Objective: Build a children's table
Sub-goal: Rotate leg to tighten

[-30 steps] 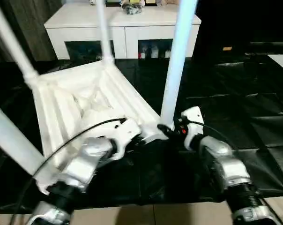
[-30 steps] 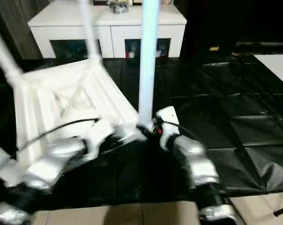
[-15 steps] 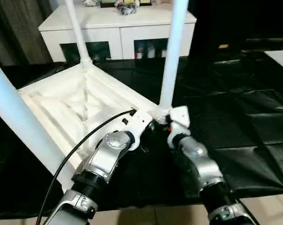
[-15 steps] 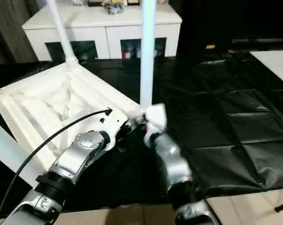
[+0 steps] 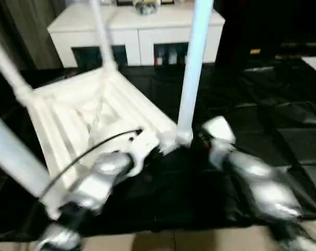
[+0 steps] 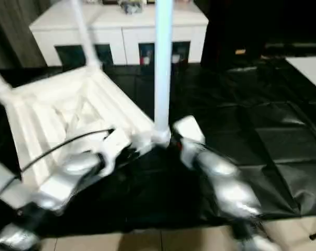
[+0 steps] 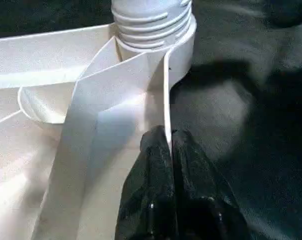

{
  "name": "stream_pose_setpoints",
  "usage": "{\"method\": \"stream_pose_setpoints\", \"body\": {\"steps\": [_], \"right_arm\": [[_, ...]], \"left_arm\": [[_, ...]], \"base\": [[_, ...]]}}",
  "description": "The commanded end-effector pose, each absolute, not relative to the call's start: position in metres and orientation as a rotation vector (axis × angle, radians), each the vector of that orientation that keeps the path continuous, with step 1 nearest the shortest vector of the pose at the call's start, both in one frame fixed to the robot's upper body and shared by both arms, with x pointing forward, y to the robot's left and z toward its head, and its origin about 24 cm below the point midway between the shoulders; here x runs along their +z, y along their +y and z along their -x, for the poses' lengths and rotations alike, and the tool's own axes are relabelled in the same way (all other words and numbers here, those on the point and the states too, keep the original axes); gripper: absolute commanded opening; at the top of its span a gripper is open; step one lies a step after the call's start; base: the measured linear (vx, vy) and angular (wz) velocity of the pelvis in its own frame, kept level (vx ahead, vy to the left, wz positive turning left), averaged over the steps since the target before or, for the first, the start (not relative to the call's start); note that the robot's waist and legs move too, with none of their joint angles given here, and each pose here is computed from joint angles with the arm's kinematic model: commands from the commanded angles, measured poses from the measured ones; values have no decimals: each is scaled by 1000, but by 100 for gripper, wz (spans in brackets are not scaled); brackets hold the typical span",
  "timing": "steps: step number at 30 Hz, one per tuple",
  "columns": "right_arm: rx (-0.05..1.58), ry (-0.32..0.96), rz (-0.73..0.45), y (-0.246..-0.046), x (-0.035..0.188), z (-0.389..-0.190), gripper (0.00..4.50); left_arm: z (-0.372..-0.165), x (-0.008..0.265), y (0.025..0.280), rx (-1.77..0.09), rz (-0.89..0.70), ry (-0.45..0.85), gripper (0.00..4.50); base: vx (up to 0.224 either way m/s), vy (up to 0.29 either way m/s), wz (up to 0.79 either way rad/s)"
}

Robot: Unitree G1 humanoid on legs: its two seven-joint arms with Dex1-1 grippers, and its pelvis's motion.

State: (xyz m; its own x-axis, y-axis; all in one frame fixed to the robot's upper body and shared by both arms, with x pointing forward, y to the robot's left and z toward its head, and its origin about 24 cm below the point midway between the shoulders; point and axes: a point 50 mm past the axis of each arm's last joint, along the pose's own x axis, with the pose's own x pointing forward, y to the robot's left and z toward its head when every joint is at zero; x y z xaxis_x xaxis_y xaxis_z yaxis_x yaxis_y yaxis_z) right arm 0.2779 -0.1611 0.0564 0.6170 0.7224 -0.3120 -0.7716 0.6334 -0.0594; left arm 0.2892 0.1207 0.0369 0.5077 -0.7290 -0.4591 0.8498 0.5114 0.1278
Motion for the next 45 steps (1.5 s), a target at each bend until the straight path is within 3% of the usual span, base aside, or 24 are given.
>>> {"method": "stream_pose_setpoints", "body": {"steps": [1, 4, 13, 17, 25, 33, 38, 45], "right_arm": [[966, 261, 186, -158, 65, -274, 449], [1025, 293, 180, -165, 68, -273, 449], [1099, 334, 170, -161, 66, -284, 449], [1154, 351, 205, -157, 64, -285, 404], [1182, 380, 258, -158, 58, -288, 385], [1190, 399, 292, -159, 53, -288, 318], [1176, 390, 271, -160, 53, -290, 282], [1169, 345, 174, -153, 52, -288, 273]], "left_arm": [[-273, 28, 121, -1111, -319, 409, 0], [-260, 36, 121, -1255, -279, 410, 0], [-259, 39, 119, -1308, -310, 392, 0], [-262, 39, 120, -1299, -321, 393, 0], [-261, 38, 122, -1295, -326, 406, 0], [-262, 37, 125, -1287, -332, 413, 0], [-263, 37, 126, -1281, -335, 413, 0], [-263, 37, 125, -1277, -321, 409, 0]], "base": [[0, 0, 0], [0, 0, 0], [0, 0, 0], [0, 0, 0], [0, 0, 0], [0, 0, 0], [0, 0, 0], [0, 0, 0]]}}
